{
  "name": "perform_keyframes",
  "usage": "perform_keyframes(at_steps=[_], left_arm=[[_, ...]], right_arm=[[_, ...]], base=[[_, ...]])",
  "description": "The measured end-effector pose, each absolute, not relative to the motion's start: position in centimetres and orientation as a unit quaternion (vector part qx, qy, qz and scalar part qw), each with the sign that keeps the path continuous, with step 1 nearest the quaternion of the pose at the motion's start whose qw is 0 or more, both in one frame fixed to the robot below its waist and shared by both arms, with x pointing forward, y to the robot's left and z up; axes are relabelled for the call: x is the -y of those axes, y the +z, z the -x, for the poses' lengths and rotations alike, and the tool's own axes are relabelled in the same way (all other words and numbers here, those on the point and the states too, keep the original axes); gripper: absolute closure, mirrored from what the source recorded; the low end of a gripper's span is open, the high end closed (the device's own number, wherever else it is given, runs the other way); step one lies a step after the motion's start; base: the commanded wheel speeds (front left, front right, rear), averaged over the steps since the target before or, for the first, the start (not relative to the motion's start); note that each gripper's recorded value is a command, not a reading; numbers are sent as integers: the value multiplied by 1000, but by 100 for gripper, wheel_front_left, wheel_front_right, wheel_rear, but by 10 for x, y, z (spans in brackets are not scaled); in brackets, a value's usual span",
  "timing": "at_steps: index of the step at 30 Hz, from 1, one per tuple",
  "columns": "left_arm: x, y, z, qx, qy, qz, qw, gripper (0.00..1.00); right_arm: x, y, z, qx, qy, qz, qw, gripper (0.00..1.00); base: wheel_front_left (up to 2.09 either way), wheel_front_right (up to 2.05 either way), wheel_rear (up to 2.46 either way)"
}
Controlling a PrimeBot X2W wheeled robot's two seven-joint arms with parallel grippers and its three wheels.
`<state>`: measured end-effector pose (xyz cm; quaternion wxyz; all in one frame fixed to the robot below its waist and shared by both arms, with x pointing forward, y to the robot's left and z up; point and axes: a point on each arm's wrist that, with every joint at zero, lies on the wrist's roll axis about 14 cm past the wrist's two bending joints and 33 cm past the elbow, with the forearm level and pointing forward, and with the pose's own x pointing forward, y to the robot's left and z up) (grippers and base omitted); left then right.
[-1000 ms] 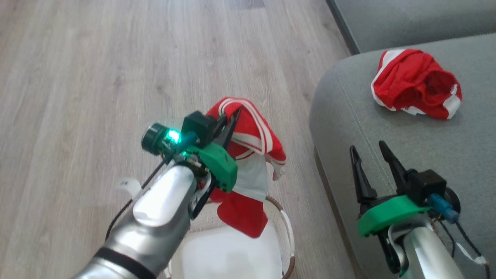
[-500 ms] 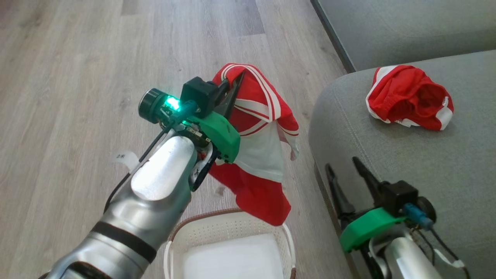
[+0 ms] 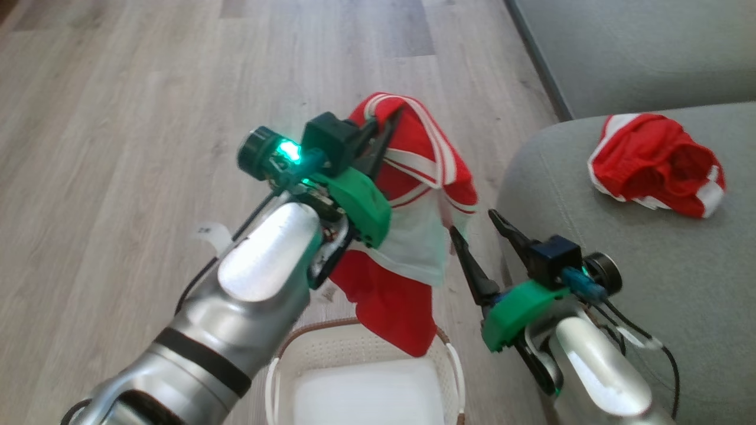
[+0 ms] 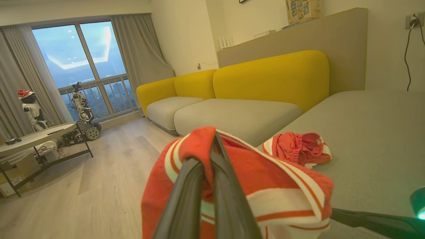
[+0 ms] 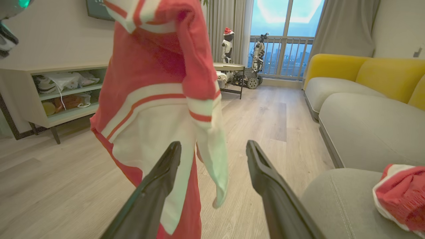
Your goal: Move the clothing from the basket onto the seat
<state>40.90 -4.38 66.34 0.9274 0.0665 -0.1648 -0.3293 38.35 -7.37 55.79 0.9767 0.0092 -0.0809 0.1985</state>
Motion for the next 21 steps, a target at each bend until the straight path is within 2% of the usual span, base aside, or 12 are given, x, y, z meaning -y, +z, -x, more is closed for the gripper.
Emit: perform_keyframes(at_steps=[10,11,12,13,14,21], left_arm=[[40,665,-395,167,-330,-58,927,100],[39,665,-394,167,-329,-57,928,100],[38,665,-394,167,-327,-57,928,100],[37,665,-393,167,-325,-55,929,100],[35,665,-393,167,-322,-53,931,100],[27,655,-400,151,-305,-54,939,100]], right_arm=[[35,545,-397,45,256,16,966,0],[32,544,-399,42,259,19,965,34],[29,544,-400,41,263,20,964,63],[26,545,-401,41,268,20,962,87],[23,546,-402,40,272,21,961,100],[21,554,-409,47,272,15,961,100]], base=[[0,0,0],[0,0,0],[0,0,0],[0,0,0],[0,0,0],[0,0,0]])
